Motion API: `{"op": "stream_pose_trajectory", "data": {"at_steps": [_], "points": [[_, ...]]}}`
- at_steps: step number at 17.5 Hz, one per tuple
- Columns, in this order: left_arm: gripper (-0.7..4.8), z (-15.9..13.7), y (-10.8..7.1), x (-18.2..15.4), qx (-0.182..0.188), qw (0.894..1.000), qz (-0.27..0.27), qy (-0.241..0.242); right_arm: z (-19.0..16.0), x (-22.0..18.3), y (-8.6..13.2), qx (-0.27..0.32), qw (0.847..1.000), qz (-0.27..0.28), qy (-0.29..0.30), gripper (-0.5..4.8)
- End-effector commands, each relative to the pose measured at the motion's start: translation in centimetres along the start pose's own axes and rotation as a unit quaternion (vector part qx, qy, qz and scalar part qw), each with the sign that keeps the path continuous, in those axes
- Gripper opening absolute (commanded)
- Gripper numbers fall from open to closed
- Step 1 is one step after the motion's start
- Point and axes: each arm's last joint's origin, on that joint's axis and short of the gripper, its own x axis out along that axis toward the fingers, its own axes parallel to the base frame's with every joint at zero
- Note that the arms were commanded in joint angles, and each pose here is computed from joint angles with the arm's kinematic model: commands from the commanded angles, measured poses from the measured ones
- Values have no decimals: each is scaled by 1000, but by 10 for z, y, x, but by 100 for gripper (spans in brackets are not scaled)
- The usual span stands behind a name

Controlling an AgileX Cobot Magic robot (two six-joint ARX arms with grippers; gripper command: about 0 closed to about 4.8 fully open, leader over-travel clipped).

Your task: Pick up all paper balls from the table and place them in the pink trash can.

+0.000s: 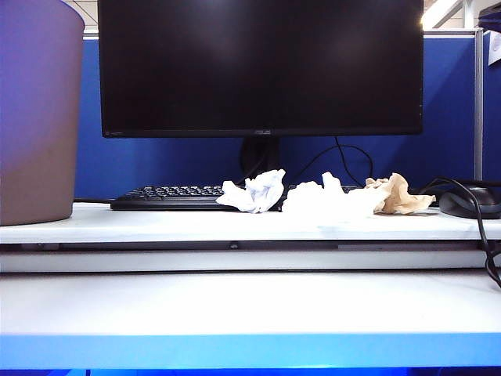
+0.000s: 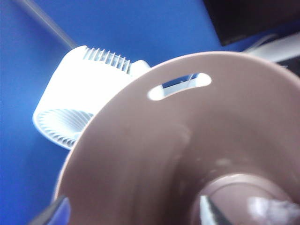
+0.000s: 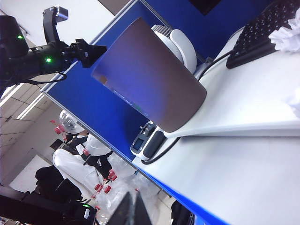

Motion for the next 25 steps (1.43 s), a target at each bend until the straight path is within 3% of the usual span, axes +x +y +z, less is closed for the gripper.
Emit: {"op": "stream_pose_trajectory", "data": {"at_steps": [1,2,3,5,6,8,9,10,11,14,16,19,21,22,25], "points": [[374,12,-2,-3,-36,994,-71,-71,2,0,1,-13,1000,-1,-21,-5],[372,20,-8,-9,-47,974,-180,-132,3,0,1,-14,999,-9,-36,-5],[360,29,-15,-18,-76,930,-307,-186,4,0,0,-18,998,-22,-57,-5],[326,37,-23,-19,-98,870,-427,-228,7,-1,-2,-17,992,-56,-111,-5],[326,41,-40,-9,-103,842,-483,-217,10,-2,-4,-15,982,-94,-164,-5],[327,39,-64,11,-97,835,-512,-176,10,-4,-11,4,968,-145,-202,-5],[327,35,-87,34,-90,838,-520,-135,7,-5,-18,25,955,-196,-222,-5],[327,32,-99,46,-91,839,-524,-117,6,-6,-21,34,948,-219,-229,-5],[327,26,-125,72,-99,839,-529,-81,3,-8,-27,54,937,-255,-232,-5],[327,12,-169,114,-107,837,-535,-45,-4,-10,-33,107,927,-285,-220,-5],[339,3,-194,134,-120,835,-536,-33,-5,-9,-33,115,935,-271,-198,-5],[361,-6,-213,151,-120,834,-537,-35,-6,-8,-32,118,944,-253,-177,-5],[452,-12,-223,160,-120,835,-535,-34,-5,-7,-30,115,948,-241,-172,-5],[459,-14,-227,164,-120,838,-532,-33,-4,-7,-29,112,950,-235,-173,-5],[459,-21,-235,174,-119,856,-502,-29,-2,-6,-27,104,953,-221,-180,-5]]}}
